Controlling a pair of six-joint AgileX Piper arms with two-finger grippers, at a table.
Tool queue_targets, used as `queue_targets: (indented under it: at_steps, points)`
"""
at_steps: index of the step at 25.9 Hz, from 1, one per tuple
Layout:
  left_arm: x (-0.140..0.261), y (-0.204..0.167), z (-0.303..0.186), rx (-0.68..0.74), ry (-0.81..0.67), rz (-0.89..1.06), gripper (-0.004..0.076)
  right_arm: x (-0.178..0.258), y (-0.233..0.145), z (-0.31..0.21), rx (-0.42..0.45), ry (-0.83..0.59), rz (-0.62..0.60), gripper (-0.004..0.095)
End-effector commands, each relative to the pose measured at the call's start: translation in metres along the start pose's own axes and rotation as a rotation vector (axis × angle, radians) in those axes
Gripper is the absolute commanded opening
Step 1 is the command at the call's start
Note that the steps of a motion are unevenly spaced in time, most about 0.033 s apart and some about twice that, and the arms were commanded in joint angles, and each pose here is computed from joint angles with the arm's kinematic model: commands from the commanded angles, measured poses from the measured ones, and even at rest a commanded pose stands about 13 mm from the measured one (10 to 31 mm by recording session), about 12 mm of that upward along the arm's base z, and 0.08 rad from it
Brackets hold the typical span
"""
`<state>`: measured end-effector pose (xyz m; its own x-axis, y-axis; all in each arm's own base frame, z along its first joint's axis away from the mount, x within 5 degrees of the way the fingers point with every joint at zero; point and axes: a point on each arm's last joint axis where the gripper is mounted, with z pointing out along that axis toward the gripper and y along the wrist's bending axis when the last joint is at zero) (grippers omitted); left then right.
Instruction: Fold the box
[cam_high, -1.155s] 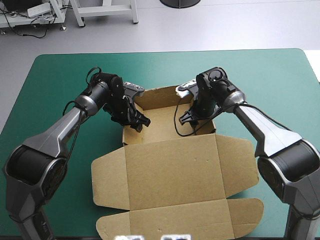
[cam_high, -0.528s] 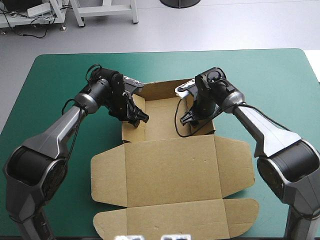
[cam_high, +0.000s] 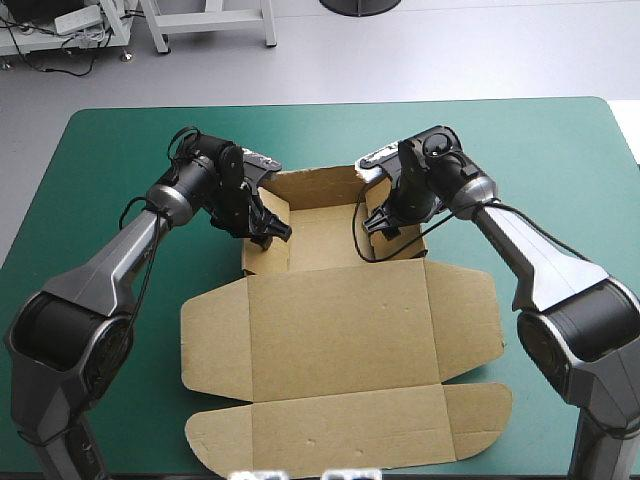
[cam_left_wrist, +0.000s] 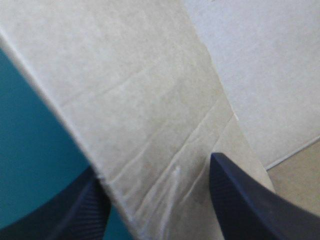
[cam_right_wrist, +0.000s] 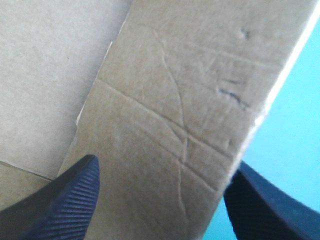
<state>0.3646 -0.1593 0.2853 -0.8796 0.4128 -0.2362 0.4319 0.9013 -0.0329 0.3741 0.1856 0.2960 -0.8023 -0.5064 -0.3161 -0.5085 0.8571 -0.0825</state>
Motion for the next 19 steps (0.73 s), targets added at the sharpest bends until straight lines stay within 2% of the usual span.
queue_targets:
  at_steps: [1, 4, 10, 14, 19]
  points:
    - [-0.003, -0.005, -0.037, 0.039, -0.125, -0.011, 0.0418, -0.007, -0.005, -0.041, 0.016, -0.119, -0.012, 0.0653]
    - [-0.007, -0.005, -0.049, 0.038, -0.165, -0.009, 0.0418, -0.010, -0.007, -0.053, 0.022, -0.137, -0.022, 0.0653]
    - [-0.006, -0.006, -0.107, 0.002, -0.286, 0.035, 0.0418, -0.010, -0.009, -0.084, 0.039, -0.198, -0.026, 0.0652]
    - [0.006, -0.001, -0.136, -0.070, -0.351, 0.047, 0.0418, -0.003, -0.014, -0.109, 0.084, -0.248, -0.031, 0.0652]
    - [0.029, 0.001, -0.177, -0.141, -0.436, 0.082, 0.0417, 0.008, -0.014, -0.140, 0.088, -0.318, -0.023, 0.0651]
